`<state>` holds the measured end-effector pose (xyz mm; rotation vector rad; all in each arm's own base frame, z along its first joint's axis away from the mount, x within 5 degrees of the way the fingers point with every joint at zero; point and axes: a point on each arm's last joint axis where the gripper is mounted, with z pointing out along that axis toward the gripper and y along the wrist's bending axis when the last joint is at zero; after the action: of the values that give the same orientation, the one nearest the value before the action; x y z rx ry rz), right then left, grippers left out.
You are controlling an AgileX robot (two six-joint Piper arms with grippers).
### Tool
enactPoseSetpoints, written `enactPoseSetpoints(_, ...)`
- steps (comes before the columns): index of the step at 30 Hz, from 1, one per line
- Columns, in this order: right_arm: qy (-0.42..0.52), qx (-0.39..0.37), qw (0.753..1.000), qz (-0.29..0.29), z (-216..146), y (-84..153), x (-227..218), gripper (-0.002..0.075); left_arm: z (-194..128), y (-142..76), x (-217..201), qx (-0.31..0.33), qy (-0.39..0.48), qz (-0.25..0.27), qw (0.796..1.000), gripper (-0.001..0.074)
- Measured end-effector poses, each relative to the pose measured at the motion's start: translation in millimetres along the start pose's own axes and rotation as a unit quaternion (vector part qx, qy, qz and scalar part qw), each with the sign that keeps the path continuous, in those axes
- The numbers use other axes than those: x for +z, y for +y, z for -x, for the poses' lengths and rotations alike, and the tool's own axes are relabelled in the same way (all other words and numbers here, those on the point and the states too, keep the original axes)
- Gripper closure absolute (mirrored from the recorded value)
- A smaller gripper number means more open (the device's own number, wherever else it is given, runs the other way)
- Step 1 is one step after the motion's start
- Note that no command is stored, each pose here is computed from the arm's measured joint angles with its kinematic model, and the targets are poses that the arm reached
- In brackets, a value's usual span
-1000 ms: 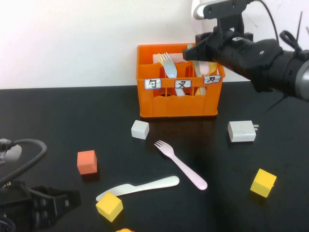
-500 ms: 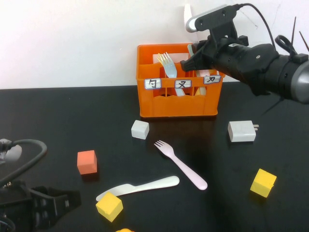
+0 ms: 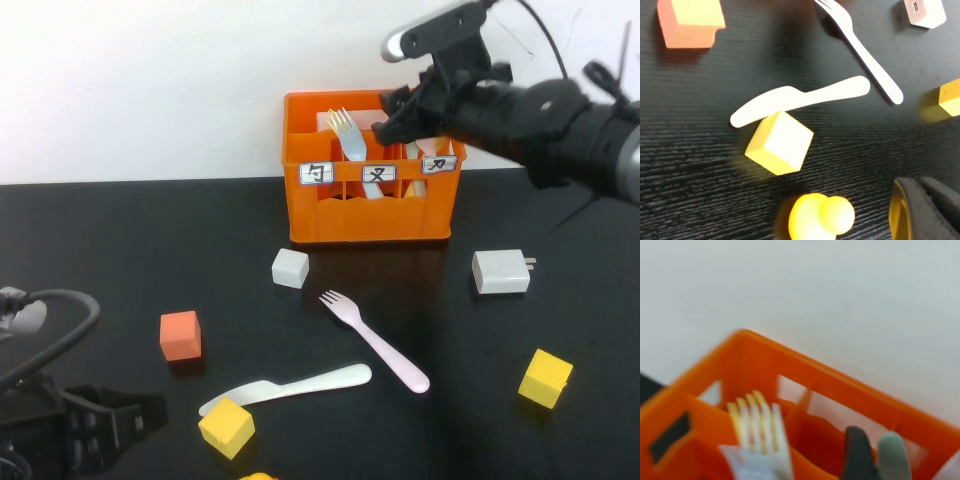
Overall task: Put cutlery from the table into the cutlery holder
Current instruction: Place the knife on the box, then pick up the fork
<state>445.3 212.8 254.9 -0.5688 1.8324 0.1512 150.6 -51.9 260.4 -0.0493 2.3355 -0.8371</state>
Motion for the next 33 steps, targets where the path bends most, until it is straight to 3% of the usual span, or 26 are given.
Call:
enactPoseSetpoints(4,-0.015,-0.035,0.998,0.054,24.2,5.3,-22.1,0.0414,0.5,0.3,0.0,0.002,-0.003,0.001,1.000,0.0736)
enactPoseSetpoints(8,-0.022,-0.049,0.987,0.149,46.6,17.4,-50.5,0.0639,0.6,0.3,0.0,0.003,-0.003,0.002,1.000,0.0736)
enactPoseSetpoints(11,-0.008,-0.047,0.973,0.228,52.4,28.8,-67.4,0.0696,0.8,0.1,0.0,0.001,-0.004,0.000,1.000,0.0736)
enactPoseSetpoints(15,0.052,-0.056,0.950,0.302,42.8,43.1,-76.7,0.0715,5.9,-6.0,-2.0,-0.004,0.002,-0.015,1.000,0.0736)
enactPoseSetpoints(19,0.140,-0.107,0.931,0.319,27.2,56.6,-82.6,0.0718,20.1,-14.2,-3.5,-0.011,0.009,-0.028,1.000,0.0736)
enactPoseSetpoints(26,0.294,-0.207,0.884,0.298,-2.6,83.5,-89.0,0.0718,34.7,-22.1,5.8,-0.022,0.101,-0.033,0.994,0.0736)
enactPoseSetpoints(33,0.376,-0.184,0.866,0.274,-45.8,94.5,-59.8,0.0719,18.0,-35.1,34.8,0.030,0.172,0.017,0.984,0.0736)
